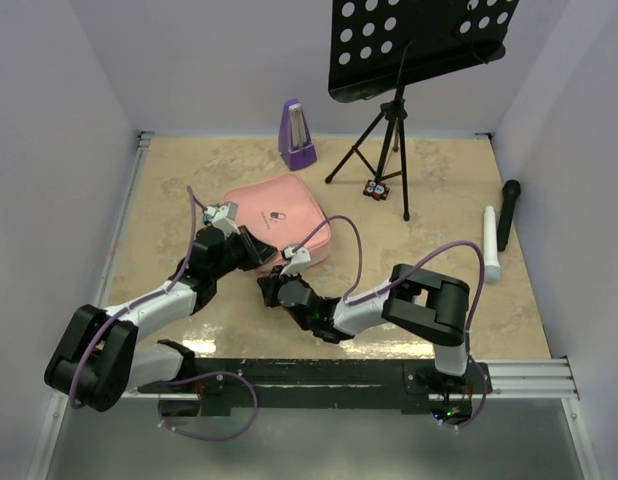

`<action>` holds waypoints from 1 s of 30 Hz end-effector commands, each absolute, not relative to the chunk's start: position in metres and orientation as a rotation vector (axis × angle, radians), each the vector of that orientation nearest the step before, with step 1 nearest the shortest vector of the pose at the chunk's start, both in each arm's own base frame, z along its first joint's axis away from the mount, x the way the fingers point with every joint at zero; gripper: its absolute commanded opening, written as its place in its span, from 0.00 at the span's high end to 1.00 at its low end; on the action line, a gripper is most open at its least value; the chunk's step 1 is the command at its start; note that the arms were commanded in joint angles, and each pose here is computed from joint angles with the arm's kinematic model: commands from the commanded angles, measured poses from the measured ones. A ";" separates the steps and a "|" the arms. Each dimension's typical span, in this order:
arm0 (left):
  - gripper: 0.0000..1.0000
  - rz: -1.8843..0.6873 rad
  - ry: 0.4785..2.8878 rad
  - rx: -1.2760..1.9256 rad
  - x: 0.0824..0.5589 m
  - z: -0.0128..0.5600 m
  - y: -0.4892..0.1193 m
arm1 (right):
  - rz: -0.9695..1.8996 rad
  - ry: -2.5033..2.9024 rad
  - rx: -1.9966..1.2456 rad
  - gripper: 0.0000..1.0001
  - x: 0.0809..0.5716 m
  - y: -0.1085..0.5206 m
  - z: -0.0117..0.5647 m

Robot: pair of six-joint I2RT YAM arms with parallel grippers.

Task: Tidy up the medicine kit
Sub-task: Zip the medicine box at the center of the board.

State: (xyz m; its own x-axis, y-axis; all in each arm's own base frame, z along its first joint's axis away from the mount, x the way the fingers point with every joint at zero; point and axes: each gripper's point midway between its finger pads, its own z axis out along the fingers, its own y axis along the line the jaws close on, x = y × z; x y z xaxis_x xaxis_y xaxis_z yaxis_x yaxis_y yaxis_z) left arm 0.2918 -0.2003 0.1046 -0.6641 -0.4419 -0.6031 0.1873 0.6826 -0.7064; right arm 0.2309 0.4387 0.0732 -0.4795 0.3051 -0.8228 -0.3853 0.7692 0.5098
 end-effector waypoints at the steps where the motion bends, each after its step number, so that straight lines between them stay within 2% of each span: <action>1: 0.87 -0.934 2.249 -0.216 0.266 0.064 -0.194 | 0.817 1.841 0.066 1.00 0.243 0.420 0.095; 10: 0.87 -0.933 2.247 -0.221 0.267 0.066 -0.194 | 0.787 1.849 0.118 1.00 0.240 0.394 0.089; 15: 0.85 -0.901 2.242 -0.234 0.271 0.071 -0.190 | 0.703 1.896 0.040 1.00 0.239 0.394 0.083; 20: 0.51 -0.875 2.187 -0.265 0.277 0.091 -0.184 | 0.609 1.939 -0.071 1.00 0.236 0.391 0.070; 23: 0.36 -0.880 2.152 -0.302 0.276 0.104 -0.181 | 0.577 1.954 -0.109 1.00 0.234 0.388 0.065; 26: 0.28 -0.881 2.133 -0.340 0.273 0.113 -0.176 | 0.549 1.977 -0.141 1.00 0.233 0.387 0.059; 30: 0.24 -0.877 2.153 -0.413 0.261 0.108 -0.169 | 0.541 1.973 -0.168 1.00 0.232 0.386 0.062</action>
State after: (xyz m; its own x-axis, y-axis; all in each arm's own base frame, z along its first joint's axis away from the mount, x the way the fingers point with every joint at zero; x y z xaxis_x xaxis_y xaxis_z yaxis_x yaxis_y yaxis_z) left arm 0.2750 -0.1880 0.1347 -0.6337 -0.5001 -0.5902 0.1378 0.6778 -0.7223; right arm 0.2261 0.4063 0.0686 -0.4745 0.2095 -0.8550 -0.3709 0.8333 0.4100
